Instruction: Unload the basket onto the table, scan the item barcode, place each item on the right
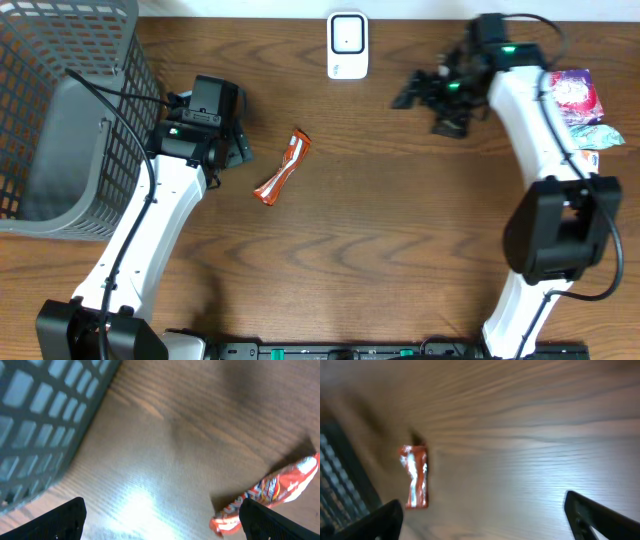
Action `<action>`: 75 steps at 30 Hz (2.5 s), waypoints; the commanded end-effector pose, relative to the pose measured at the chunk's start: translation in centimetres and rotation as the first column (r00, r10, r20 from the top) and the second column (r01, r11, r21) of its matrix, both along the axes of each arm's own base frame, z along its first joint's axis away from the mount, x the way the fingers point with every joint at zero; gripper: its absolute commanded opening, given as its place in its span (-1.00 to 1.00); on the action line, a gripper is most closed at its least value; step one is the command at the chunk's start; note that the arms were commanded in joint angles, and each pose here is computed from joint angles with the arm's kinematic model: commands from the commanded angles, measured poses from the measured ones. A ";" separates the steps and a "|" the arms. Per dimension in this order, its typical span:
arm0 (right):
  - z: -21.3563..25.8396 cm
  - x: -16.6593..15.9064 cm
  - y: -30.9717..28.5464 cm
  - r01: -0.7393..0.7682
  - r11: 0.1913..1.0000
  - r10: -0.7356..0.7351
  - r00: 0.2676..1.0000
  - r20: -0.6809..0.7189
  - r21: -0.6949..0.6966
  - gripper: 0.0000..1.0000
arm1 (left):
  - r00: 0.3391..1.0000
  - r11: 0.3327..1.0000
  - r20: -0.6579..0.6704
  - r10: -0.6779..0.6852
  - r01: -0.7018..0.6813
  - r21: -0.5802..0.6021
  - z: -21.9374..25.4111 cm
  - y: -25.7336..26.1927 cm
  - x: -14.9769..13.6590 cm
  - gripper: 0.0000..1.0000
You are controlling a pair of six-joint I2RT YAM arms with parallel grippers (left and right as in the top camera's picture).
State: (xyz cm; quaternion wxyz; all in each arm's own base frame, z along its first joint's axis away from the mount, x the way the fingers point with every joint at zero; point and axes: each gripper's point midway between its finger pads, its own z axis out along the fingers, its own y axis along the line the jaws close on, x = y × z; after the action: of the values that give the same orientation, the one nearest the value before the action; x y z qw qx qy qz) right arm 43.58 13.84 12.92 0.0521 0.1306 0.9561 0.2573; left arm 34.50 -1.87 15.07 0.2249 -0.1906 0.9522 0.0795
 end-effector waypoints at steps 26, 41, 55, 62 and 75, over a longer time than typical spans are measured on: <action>-8.2 -5.4 20.9 0.103 0.987 -0.110 0.993 -0.048 -0.125 0.50 | 0.966 0.972 -0.134 0.221 -0.230 -0.055 -2.2 2.5 -3.8 0.96; -13.1 -7.2 21.9 0.031 0.988 -0.052 0.990 -0.134 -0.154 -0.75 | 0.966 0.972 -0.134 0.220 -0.229 -0.055 -2.2 2.5 -3.8 0.96; -7.6 -7.6 17.4 -0.371 0.901 0.407 0.903 -0.139 0.225 -0.97 | 0.966 0.972 -0.134 0.220 -0.229 -0.055 -2.2 2.5 -3.8 0.96; -9.8 -8.7 12.2 -0.357 0.850 0.439 0.887 -0.147 0.388 -0.98 | 0.966 0.972 -0.134 0.221 -0.230 -0.055 -2.2 2.5 -3.8 0.96; -14.3 -8.9 -1.6 -0.130 0.976 0.181 0.928 -0.324 0.175 -0.58 | 0.966 0.972 -0.134 0.221 -0.230 -0.055 -2.2 2.5 -3.8 0.96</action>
State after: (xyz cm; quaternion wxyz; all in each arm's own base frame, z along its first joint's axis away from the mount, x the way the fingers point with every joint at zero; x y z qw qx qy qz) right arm 34.37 16.90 0.36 -0.1557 0.0882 0.8949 0.4089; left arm 30.88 0.47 12.95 0.1485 -0.2973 0.9398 0.0796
